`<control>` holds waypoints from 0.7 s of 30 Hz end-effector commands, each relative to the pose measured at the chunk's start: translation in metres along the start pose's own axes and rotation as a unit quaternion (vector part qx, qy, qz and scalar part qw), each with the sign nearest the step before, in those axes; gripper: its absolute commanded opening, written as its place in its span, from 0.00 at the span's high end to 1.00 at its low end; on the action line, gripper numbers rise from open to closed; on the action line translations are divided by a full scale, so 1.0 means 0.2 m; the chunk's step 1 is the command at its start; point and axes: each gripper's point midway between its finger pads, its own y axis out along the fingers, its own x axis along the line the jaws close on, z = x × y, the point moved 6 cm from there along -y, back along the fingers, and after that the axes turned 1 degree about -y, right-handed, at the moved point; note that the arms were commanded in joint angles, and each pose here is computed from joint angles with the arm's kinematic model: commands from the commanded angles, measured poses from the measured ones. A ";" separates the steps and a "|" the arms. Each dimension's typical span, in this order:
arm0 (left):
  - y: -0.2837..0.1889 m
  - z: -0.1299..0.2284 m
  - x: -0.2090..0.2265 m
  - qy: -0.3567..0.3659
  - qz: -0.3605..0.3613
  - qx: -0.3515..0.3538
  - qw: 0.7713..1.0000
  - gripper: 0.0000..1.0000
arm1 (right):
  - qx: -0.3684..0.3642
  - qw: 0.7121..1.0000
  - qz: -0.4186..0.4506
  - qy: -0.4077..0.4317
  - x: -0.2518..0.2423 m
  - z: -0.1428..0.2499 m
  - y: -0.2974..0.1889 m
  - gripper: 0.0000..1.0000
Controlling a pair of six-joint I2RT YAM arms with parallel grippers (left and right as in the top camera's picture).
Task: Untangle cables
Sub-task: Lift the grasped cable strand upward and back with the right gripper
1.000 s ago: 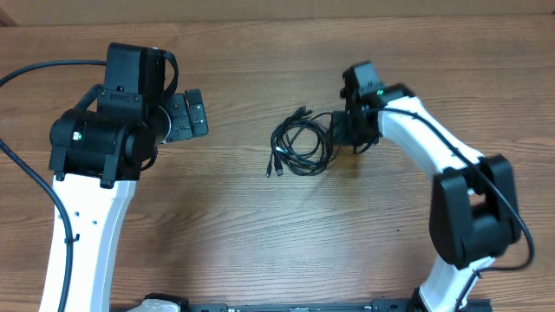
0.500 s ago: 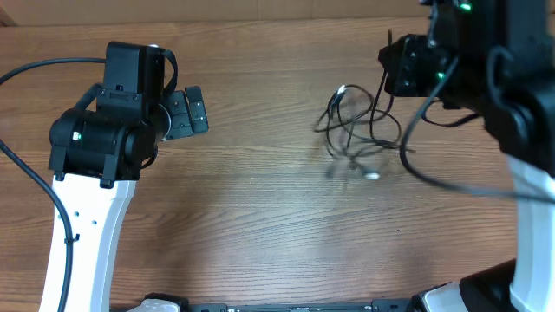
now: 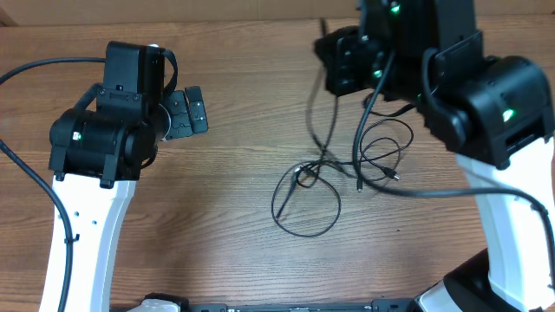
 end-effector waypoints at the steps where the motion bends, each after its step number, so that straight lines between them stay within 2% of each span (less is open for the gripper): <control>1: -0.06 -0.02 0.01 0.008 -0.001 -0.021 1.000 0.00 | -0.007 0.997 -0.068 -0.025 0.18 0.01 -0.04 0.96; 5: -0.06 -0.02 0.02 0.008 -0.005 -0.022 1.000 0.00 | -0.023 0.992 -0.110 -0.062 0.37 0.03 -0.05 0.96; 7: -0.06 -0.02 0.03 0.010 -0.013 -0.023 1.000 0.01 | -0.068 0.992 -0.076 -0.069 0.37 -0.03 -0.10 0.96; 9: -0.06 -0.01 0.03 0.021 -0.014 -0.019 1.000 0.00 | -0.149 0.987 -0.021 -0.064 0.32 -0.16 -0.24 0.96; 14: -0.06 0.01 0.04 0.023 -0.018 -0.007 1.000 0.00 | -0.261 0.962 0.030 -0.068 0.21 -0.35 -0.50 0.96; 16: -0.06 0.01 0.04 0.024 -0.019 -0.004 1.000 0.00 | -0.326 0.940 0.079 -0.061 0.12 -0.45 -0.61 0.96; 21: -0.06 0.02 0.04 0.024 -0.018 -0.003 1.000 0.00 | -0.366 0.918 0.131 -0.077 -0.01 -0.58 -0.58 0.96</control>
